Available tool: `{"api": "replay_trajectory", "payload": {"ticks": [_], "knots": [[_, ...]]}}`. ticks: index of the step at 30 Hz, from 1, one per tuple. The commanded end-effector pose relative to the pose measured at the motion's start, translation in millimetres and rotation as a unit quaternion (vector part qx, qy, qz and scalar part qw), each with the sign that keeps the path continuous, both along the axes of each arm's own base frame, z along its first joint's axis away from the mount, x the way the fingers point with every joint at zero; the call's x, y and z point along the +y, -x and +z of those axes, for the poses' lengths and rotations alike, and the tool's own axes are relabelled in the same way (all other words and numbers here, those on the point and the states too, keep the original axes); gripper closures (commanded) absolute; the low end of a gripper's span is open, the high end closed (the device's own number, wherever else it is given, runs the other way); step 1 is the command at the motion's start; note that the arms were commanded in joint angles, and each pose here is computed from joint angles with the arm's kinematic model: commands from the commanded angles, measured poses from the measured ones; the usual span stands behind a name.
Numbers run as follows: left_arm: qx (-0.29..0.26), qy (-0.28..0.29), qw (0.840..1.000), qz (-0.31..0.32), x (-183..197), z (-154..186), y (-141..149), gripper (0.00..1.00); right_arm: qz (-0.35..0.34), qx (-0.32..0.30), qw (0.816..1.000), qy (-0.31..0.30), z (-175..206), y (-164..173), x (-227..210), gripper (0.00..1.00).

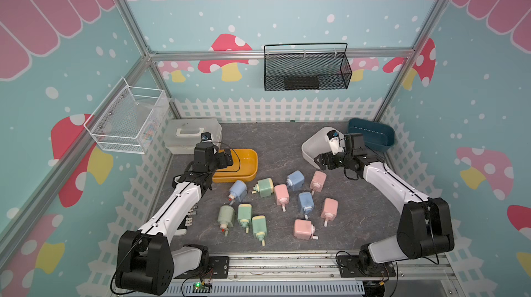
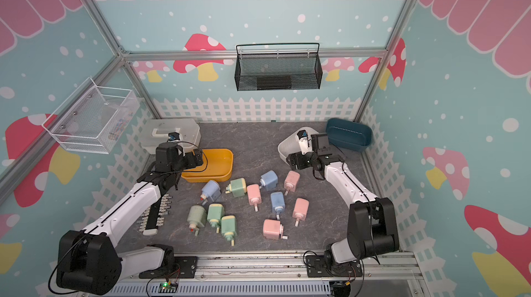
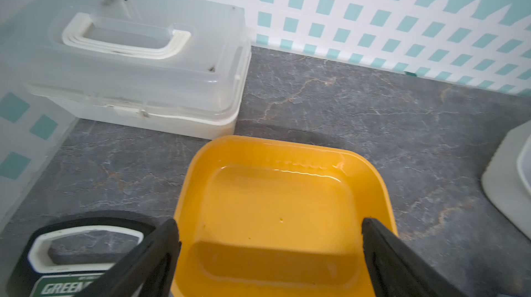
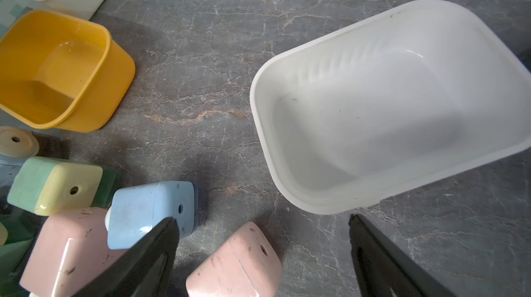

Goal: Place the pencil sharpeners by color into the storage box
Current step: Move the storage box to the center of the board.

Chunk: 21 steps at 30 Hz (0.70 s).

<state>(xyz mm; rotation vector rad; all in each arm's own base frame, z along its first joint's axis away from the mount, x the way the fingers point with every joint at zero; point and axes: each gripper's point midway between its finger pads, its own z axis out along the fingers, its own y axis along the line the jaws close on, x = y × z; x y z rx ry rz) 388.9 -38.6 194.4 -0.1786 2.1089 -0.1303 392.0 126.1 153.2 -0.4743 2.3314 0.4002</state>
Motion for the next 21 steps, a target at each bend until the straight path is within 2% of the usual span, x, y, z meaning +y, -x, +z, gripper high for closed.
{"api": "replay_trajectory", "payload": {"ticks": [1, 15, 21], "knots": [[-0.017, 0.055, 0.998, -0.009, -20.8, 8.3, 2.9, 0.01, 0.021, 0.019, 0.999, 0.034, -11.3, 2.5, 5.3, 0.07], [0.039, 0.039, 0.994, -0.094, -85.1, -12.4, 31.2, 0.01, 0.094, 0.065, 0.988, 0.103, -43.4, -7.2, 27.3, 0.07], [0.047, 0.059, 0.987, -0.140, -105.8, -12.6, 43.7, 0.01, 0.114, 0.066, 0.981, 0.141, -49.9, -16.1, 33.6, 0.08]]}}
